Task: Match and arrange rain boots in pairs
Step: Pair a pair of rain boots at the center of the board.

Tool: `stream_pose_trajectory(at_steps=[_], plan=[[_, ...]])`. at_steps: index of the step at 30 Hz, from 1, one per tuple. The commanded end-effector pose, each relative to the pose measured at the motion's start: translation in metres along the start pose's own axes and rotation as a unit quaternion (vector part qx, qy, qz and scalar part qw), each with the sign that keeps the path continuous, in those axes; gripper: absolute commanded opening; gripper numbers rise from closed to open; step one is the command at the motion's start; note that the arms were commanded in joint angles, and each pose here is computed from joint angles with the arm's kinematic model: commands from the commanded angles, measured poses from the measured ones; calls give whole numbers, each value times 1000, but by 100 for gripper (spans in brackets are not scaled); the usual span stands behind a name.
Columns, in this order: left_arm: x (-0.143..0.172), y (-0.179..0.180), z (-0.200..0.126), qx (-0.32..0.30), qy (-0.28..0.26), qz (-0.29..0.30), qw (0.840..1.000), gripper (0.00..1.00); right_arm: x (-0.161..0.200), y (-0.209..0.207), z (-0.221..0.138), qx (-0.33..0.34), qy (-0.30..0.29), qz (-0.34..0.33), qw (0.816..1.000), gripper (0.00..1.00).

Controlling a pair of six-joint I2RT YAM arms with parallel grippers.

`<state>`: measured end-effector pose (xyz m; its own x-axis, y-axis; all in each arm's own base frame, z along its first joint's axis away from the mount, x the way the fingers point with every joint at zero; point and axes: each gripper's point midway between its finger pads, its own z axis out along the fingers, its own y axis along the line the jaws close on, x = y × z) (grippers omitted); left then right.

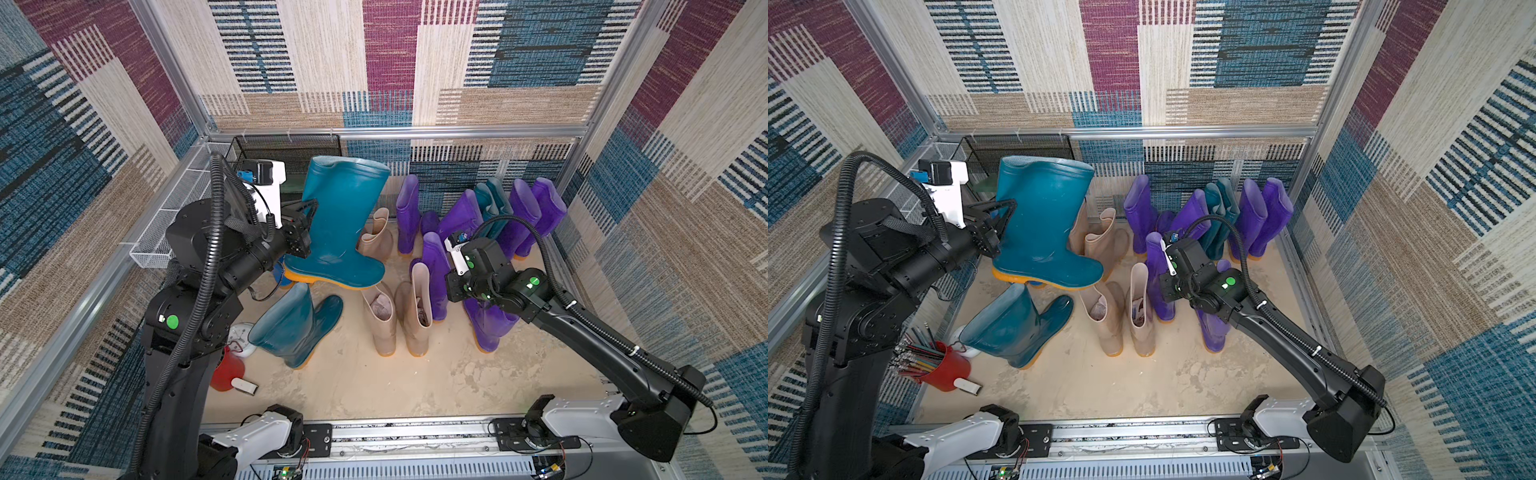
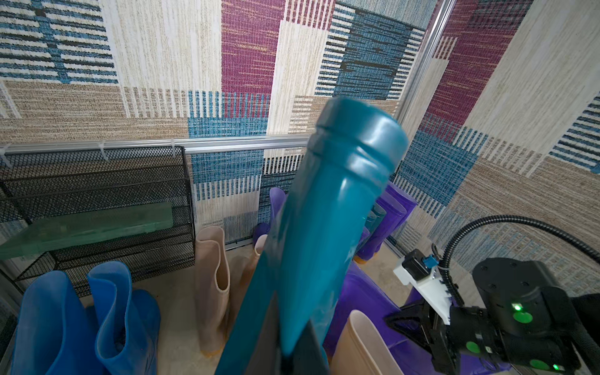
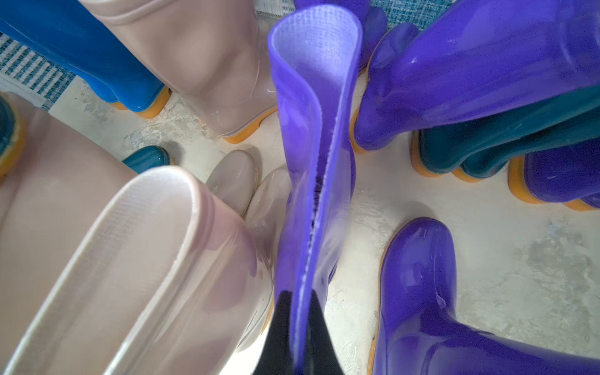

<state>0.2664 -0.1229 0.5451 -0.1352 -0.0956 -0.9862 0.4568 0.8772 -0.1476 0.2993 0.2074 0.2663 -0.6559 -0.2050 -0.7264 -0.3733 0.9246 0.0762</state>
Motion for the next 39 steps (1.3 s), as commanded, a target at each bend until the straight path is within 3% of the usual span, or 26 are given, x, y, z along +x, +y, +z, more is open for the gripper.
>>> stream_pose_trajectory(at_steps=[1,6,14,15,17,18,19,21,25,31,36,39], plan=[[-22,-8,-7,18,-41,1,999,0,-1,-27,-50,56,-69,65,994,0],[-26,-8,-8,17,-43,-1,999,0,31,-37,-60,87,-38,80,992,0],[-22,-8,-2,21,-38,-12,999,0,61,-17,-56,24,-10,95,995,0],[-22,-9,-1,24,-37,-14,999,0,63,-19,-57,30,-11,97,995,3],[-20,-10,1,26,-35,-16,999,0,61,-22,-62,34,-20,98,994,36],[-20,-9,3,26,-33,-16,999,0,56,-22,-67,34,-29,97,994,58],[-18,-9,6,25,-29,-16,999,0,48,-24,-75,35,-41,98,994,70],[-16,-7,12,23,-20,-14,999,0,31,-26,-89,38,-66,92,993,78],[-22,-11,24,36,-16,-12,999,0,-19,-15,-111,23,-119,53,991,82],[-51,-11,31,34,-47,-34,998,0,-105,35,-135,-61,-215,16,975,86],[-65,0,35,7,-75,-88,993,0,-148,94,-140,-132,-263,-5,956,85],[-67,8,36,-8,-89,-140,986,0,-162,129,-132,-136,-280,-28,950,89]])
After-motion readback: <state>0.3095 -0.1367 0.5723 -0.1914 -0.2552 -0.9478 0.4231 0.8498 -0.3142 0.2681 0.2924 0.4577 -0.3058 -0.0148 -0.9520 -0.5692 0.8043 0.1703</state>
